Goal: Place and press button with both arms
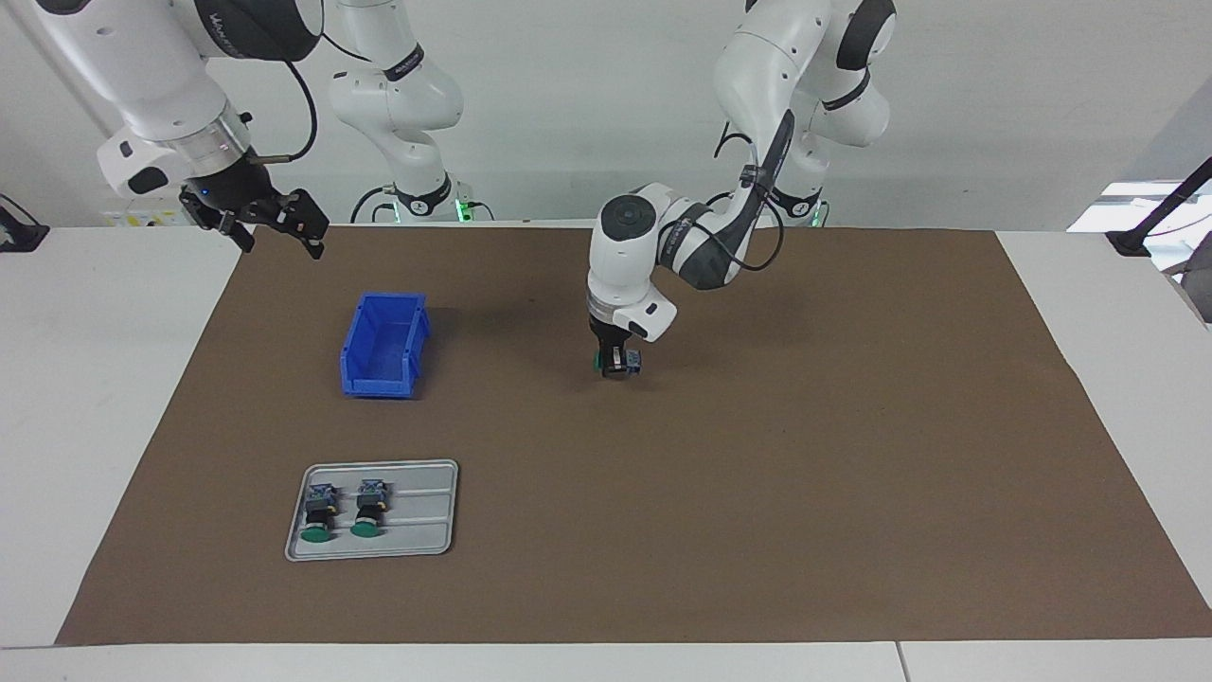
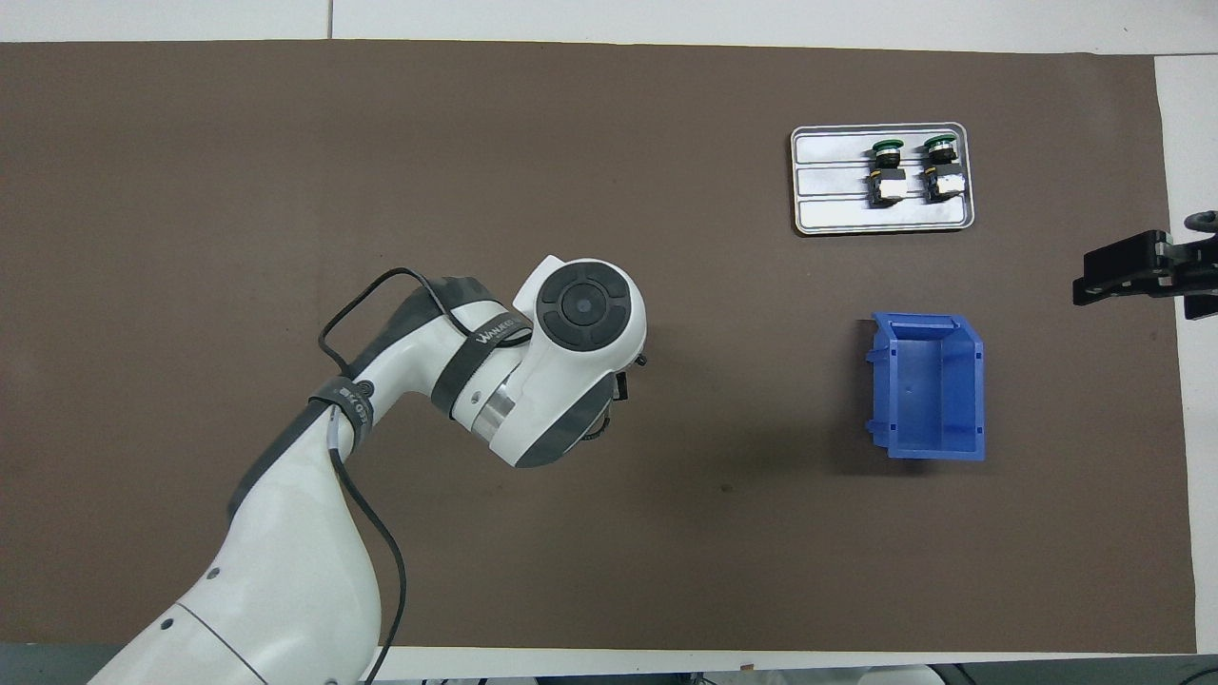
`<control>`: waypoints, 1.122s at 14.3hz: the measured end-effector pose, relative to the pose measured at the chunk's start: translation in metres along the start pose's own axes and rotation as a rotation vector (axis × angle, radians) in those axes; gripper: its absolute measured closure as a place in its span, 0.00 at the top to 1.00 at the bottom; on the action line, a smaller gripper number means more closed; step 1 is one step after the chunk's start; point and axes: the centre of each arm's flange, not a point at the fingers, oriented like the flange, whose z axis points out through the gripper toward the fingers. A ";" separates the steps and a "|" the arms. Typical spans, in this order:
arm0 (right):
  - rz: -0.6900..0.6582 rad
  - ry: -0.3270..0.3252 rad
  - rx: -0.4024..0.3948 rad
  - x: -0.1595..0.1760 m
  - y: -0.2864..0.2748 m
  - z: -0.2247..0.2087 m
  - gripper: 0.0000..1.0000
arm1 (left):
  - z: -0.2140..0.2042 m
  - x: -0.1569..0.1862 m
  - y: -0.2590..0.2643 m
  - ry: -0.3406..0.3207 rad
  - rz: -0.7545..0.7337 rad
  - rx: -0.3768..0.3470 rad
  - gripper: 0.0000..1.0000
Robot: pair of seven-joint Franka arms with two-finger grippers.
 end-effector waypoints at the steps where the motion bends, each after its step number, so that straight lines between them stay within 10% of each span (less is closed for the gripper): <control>1: 0.000 0.000 0.000 0.000 0.000 0.000 1.00 | -0.020 0.011 0.013 -0.033 -0.015 -0.010 0.33; 8: 0.000 0.000 0.000 0.000 0.000 0.000 1.00 | -0.059 0.042 0.039 -0.405 0.113 0.120 0.33; 16: 0.000 0.000 0.000 0.000 0.000 0.000 1.00 | -0.026 0.092 0.042 -0.766 0.009 0.072 0.33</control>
